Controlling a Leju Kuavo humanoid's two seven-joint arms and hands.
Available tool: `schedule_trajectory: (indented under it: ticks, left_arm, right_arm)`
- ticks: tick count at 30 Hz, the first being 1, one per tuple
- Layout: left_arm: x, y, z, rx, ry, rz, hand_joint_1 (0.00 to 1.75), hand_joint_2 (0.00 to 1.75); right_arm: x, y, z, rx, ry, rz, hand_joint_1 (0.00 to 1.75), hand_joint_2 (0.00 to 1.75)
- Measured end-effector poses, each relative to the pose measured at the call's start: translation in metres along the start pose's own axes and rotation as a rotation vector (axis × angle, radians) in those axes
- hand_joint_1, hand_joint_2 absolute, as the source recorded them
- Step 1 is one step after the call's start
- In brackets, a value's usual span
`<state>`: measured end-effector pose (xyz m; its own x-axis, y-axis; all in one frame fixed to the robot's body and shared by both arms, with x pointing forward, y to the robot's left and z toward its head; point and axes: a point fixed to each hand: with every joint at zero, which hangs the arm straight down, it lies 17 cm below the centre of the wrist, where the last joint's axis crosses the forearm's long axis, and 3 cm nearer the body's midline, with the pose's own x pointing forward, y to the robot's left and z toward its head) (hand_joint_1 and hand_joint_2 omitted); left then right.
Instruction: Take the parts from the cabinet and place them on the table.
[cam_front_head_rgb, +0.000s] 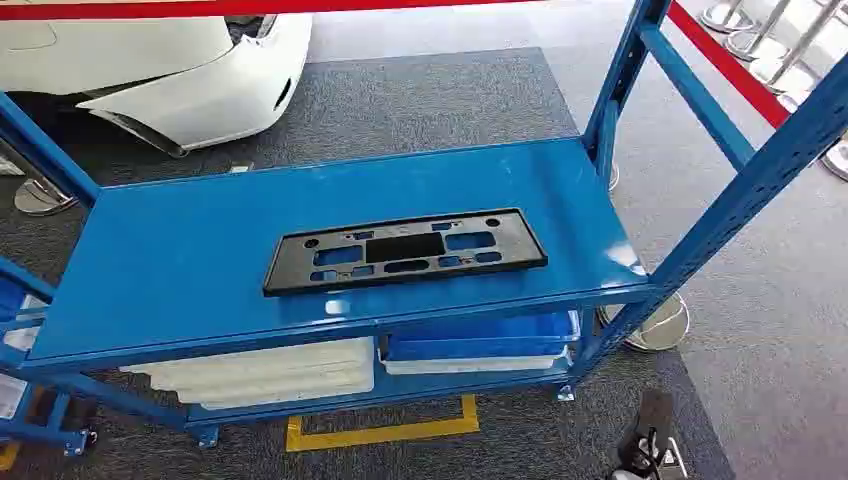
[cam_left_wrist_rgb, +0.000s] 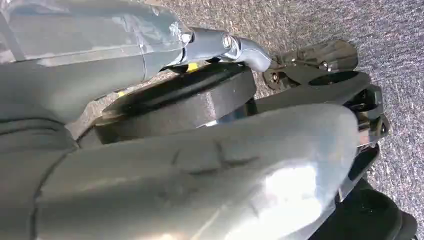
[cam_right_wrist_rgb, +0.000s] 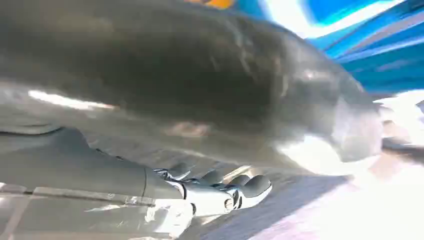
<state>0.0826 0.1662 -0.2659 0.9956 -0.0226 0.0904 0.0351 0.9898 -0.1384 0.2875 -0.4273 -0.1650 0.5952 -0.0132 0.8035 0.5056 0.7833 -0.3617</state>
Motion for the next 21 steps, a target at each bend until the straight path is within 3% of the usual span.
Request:
schedule_trajectory:
  ticks: [9, 21]
  left_arm:
    - [-0.002, 0.001, 0.000, 0.005, -0.009, -0.024, 0.00, 0.00]
    - [-0.001, 0.002, 0.000, 0.008, -0.012, -0.044, 0.00, 0.00]
  right_arm:
    - [0.090, 0.040, 0.001, 0.148, -0.190, -0.263, 0.00, 1.75]
    - [0.151, 0.132, 0.054, 0.558, -0.130, -0.550, 0.00, 1.75]
